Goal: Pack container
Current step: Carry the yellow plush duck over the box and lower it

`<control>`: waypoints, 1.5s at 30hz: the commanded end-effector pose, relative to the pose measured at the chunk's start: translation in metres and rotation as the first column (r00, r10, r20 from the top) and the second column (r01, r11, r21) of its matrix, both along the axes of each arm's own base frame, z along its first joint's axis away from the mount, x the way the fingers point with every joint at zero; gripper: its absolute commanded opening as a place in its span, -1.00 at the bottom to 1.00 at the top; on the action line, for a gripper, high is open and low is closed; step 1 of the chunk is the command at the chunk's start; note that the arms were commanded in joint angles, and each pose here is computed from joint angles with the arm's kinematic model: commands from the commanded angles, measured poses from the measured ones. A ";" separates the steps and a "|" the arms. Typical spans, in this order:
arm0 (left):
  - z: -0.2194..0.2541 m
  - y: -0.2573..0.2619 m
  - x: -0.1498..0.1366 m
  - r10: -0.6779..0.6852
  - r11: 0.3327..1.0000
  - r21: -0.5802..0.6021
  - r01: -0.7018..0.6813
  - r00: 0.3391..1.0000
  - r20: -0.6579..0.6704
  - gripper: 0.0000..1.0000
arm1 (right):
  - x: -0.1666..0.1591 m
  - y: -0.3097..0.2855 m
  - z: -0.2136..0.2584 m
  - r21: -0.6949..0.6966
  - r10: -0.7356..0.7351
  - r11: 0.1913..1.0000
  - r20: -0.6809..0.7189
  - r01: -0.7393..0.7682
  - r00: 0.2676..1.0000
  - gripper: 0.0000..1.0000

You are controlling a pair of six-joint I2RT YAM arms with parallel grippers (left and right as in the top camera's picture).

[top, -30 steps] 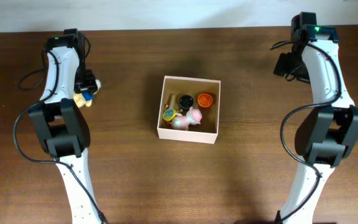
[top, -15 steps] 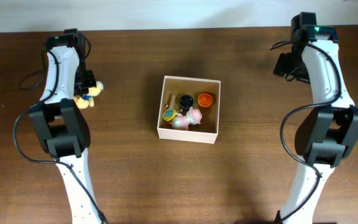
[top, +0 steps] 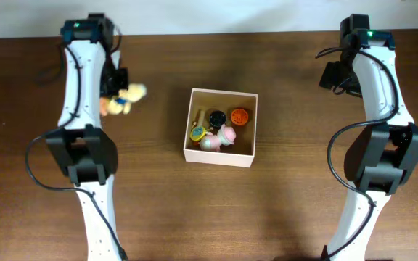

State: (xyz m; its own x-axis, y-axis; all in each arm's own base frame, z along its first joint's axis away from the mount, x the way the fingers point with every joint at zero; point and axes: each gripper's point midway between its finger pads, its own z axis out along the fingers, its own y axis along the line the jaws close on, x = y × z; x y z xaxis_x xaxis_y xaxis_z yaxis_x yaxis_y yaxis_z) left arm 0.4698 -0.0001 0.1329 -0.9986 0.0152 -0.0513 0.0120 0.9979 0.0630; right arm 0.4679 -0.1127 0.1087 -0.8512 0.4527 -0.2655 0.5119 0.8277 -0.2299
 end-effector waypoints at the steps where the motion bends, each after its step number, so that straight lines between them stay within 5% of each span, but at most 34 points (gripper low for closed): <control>1: 0.072 -0.043 0.001 -0.243 0.967 -0.025 0.252 0.952 0.185 -0.95 | 0.000 -0.002 -0.001 0.000 -0.018 1.000 0.005 0.018 1.000 0.98; 12: 0.120 -0.170 -0.036 -0.626 0.727 -0.073 0.682 0.703 0.336 -0.95 | 0.000 -0.002 -0.001 0.000 -0.018 1.000 0.005 0.018 1.000 0.97; 28: 0.067 -0.266 -0.067 -0.756 0.570 -0.186 0.800 0.600 0.262 -0.96 | 0.000 -0.002 -0.001 0.000 -0.018 1.000 0.005 0.018 1.000 0.98; 33: 0.034 -0.278 -0.075 -0.776 0.565 -0.223 0.794 0.603 0.182 -0.96 | 0.000 -0.002 -0.001 0.000 -0.018 1.000 0.005 0.018 1.000 0.98; 39: 0.001 -0.276 -0.071 -0.713 0.661 -0.245 0.709 0.695 0.089 -0.96 | 0.000 -0.002 -0.001 0.000 -0.018 1.000 0.005 0.018 1.000 0.98; 45: -0.024 -0.254 -0.057 -0.625 0.775 -0.119 0.620 0.781 -0.002 -0.96 | 0.000 -0.002 -0.001 0.000 -0.018 1.000 0.005 0.018 1.000 0.98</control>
State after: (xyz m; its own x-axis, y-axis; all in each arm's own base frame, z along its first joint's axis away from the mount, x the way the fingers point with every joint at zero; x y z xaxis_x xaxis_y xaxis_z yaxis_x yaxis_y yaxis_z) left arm 0.4053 -0.2677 0.1205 -0.7148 0.6924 -0.0983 0.6991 0.7038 -0.1262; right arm 0.4678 -0.1128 0.1087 -0.8512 0.4526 -0.2657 0.5119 0.8276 -0.2302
